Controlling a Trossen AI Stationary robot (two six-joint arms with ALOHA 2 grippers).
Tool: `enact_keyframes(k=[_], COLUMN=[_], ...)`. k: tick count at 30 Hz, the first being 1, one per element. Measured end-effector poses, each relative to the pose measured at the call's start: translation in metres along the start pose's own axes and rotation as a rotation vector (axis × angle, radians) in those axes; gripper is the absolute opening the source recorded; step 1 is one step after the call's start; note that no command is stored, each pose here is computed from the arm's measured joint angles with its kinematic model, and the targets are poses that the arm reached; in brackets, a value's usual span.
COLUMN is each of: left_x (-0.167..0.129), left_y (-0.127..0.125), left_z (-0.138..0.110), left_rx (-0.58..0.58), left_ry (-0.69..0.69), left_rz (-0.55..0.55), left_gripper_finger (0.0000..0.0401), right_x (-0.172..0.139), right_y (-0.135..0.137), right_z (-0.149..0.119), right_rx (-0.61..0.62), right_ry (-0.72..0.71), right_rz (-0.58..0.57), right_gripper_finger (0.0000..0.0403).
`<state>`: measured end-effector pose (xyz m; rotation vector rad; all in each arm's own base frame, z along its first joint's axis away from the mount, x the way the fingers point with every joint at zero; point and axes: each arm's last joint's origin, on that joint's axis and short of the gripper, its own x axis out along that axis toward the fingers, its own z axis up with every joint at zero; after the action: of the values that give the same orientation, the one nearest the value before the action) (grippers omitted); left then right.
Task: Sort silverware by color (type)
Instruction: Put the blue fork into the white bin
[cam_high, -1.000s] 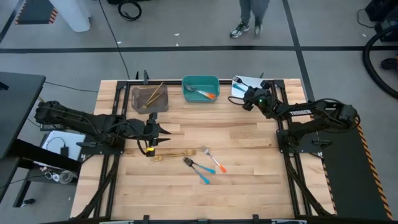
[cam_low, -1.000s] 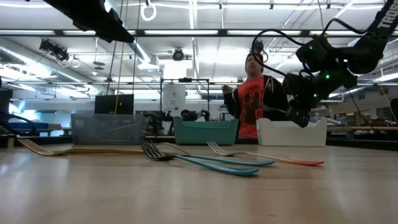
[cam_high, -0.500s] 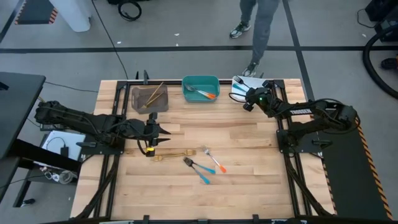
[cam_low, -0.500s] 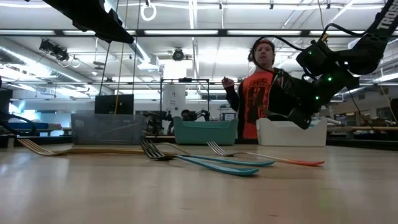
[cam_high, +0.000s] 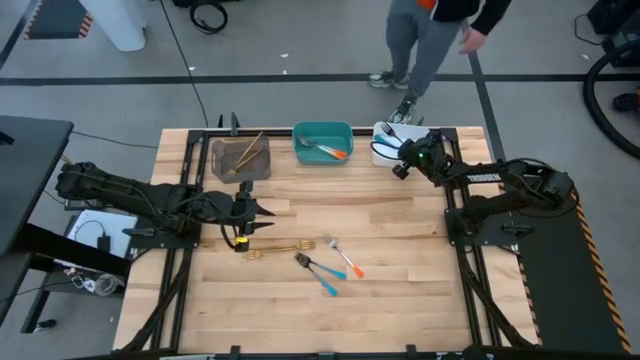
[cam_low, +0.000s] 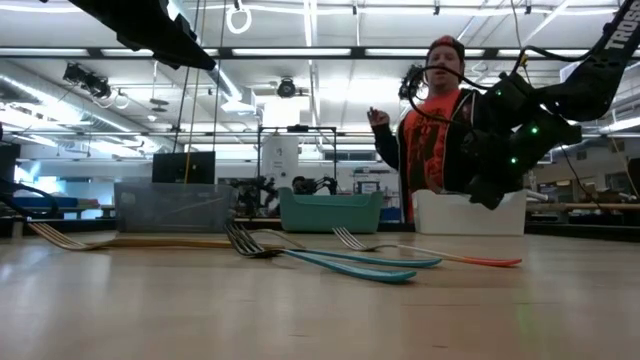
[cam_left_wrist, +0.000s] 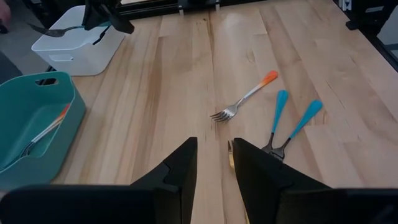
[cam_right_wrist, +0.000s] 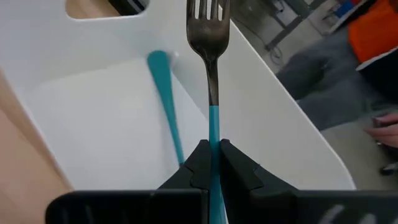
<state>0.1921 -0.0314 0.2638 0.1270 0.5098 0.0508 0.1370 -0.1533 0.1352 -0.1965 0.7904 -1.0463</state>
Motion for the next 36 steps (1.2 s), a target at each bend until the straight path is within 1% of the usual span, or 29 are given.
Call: enact_keyframes(k=[12, 19, 29, 31, 36], left_x=[0.0, 0.0, 0.0, 0.0, 0.0], left_y=[0.0, 0.0, 0.0, 0.0, 0.0], left_z=[0.0, 0.0, 0.0, 0.0, 0.0], left_rx=[0.0, 0.0, -0.006, -0.006, -0.006], left_ry=[0.0, 0.0, 0.0, 0.0, 0.0], left_rz=[0.0, 0.0, 0.0, 0.0, 0.0], left_gripper_finger=[0.0112, 0.0112, 0.0112, 0.0112, 0.0112], right_x=[0.003, 0.004, 0.005, 0.005, 0.005], right_y=[-0.004, -0.006, -0.016, -0.018, -0.022], right_z=[-0.003, 0.003, 0.028, 0.032, 0.03], right_rx=[0.115, 0.105, 0.104, 0.107, 0.096], right_ry=[0.003, 0.033, 0.14, 0.164, 0.217], right_rz=[0.047, 0.061, 0.096, 0.119, 0.173], right_gripper_finger=[0.0023, 0.0023, 0.0023, 0.0023, 0.0023])
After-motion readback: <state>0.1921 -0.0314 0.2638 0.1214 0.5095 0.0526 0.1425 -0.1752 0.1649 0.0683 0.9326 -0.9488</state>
